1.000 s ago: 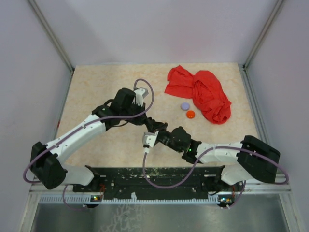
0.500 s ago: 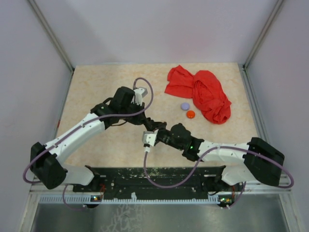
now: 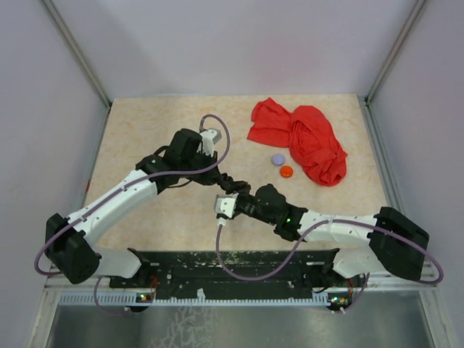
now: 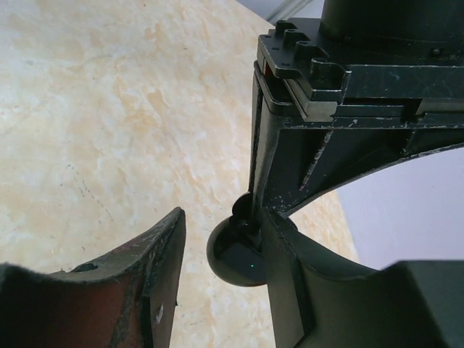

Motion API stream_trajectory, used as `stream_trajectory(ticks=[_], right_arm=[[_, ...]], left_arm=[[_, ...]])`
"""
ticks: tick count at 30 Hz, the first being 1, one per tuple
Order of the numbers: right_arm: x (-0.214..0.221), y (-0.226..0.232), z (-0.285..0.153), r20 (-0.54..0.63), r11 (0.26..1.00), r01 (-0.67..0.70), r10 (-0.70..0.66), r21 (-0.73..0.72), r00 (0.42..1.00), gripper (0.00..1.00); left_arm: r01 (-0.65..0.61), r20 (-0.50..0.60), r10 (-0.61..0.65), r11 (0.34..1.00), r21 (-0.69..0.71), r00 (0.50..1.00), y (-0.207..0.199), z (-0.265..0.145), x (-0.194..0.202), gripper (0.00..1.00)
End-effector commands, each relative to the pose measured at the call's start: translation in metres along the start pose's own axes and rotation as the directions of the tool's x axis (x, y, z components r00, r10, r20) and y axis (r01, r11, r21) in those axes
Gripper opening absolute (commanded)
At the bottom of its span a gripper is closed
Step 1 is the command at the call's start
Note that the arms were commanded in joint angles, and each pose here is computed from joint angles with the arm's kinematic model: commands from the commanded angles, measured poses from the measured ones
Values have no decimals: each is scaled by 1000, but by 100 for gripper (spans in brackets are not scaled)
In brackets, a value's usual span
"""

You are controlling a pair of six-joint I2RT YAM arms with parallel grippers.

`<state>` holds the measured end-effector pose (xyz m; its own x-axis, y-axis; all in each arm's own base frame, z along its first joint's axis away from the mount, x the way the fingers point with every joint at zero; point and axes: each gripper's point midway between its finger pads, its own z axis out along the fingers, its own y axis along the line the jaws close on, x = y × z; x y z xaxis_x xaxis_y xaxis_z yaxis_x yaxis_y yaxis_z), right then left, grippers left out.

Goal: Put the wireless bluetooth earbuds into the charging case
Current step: Place the earbud in the charging case, then close the charging case.

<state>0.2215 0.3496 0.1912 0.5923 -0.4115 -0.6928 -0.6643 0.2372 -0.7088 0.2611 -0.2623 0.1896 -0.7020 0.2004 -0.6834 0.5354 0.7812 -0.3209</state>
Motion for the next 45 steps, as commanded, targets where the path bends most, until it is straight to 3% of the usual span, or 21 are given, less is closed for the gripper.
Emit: stream_trajectory(ticks=[1,5,11,20,25,32,45], right_arm=[[-27,-26,-6,80,996,-69,64,61,995,49],[-39,-38,-15,126,986,-153,144,69,981,56],[-46,-56,-30,181,945,-317,298,81,937,58],[-35,-74,-47,266,799,-600,571,37,777,61],[-31,-79,-45,302,681,-732,704,-32,642,62],[-40,-74,-36,308,573,-806,802,-150,512,62],[-28,-80,-31,305,412,-876,893,-251,332,62]], left_arm=[[-20,72,21,1000,-12,997,3,-3,-16,0],[-18,80,22,998,-52,997,12,1,-11,0],[9,107,-3,998,-58,994,19,5,-8,0],[82,236,-78,997,-9,969,21,-11,-21,0],[113,292,-118,993,34,949,17,-19,-27,0],[123,373,-154,987,105,915,10,-31,-36,0],[79,466,-181,970,231,866,-9,-51,-46,0]])
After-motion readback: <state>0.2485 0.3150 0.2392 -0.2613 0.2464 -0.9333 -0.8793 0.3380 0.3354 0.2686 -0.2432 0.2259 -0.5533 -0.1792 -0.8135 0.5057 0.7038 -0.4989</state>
